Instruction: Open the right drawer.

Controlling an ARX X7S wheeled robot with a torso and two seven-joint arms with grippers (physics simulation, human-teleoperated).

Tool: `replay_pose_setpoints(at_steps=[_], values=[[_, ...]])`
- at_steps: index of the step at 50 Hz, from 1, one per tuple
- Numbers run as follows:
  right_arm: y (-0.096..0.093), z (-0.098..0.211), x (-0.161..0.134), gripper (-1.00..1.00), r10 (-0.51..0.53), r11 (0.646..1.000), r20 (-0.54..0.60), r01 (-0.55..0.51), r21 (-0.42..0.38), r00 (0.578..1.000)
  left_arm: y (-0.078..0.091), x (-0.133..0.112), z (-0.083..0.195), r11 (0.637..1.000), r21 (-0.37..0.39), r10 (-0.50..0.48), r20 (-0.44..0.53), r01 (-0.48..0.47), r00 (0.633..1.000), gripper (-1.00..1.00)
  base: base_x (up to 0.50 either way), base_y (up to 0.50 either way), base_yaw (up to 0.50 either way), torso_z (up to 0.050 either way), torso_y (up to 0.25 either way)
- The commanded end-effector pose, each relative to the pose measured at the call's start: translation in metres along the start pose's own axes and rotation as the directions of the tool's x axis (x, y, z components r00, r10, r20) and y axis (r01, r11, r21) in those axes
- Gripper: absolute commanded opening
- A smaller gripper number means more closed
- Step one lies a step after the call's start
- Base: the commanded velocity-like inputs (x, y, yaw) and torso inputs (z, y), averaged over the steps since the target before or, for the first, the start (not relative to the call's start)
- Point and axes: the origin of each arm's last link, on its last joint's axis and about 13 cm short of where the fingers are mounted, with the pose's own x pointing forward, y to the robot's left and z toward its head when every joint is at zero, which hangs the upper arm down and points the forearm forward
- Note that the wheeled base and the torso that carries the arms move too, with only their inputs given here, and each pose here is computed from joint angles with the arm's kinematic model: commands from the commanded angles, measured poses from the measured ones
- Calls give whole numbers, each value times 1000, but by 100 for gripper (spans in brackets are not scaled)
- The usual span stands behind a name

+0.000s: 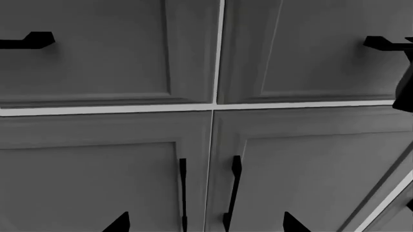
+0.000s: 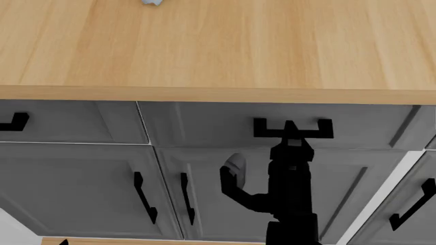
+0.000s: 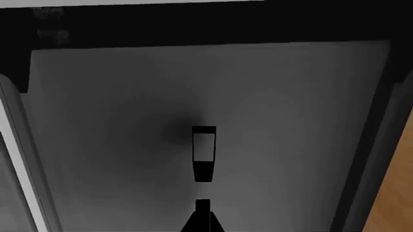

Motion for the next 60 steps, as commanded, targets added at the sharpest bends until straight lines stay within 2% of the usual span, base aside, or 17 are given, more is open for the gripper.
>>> replay_pose_setpoints(at_steps=[1,7,17,33,34,39,60], values=[[6,6,-7,-100,1,1000,54,0,-26,999,0,0,0,1000,0,-2,3,2,1000,100,0,0,0,0,0],[6,7,-11,-100,1,1000,60,0,-23,998,0,0,-1,1000,0,-4,4,4,1000,100,0,0,1,0,0],[4,7,-34,-100,38,999,76,-36,-27,996,0,1,0,1000,3,-12,1,12,1000,100,0,0,1,0,0],[-8,4,-66,-100,59,998,56,-57,-31,997,0,1,-1,1000,1,-2,5,2,1000,100,-1,1,1,0,0],[-14,3,-73,-100,63,997,59,-61,-42,996,0,1,1,1000,-2,1,8,-1,1000,100,0,0,0,0,0],[-22,4,-74,-100,60,997,67,-57,-49,996,1,1,0,1000,-3,2,10,-2,1000,100,0,2,2,0,0],[-31,2,-87,-100,88,994,96,-80,-81,991,0,1,2,1000,-5,2,7,-2,1000,100,-1,1,2,0,0]])
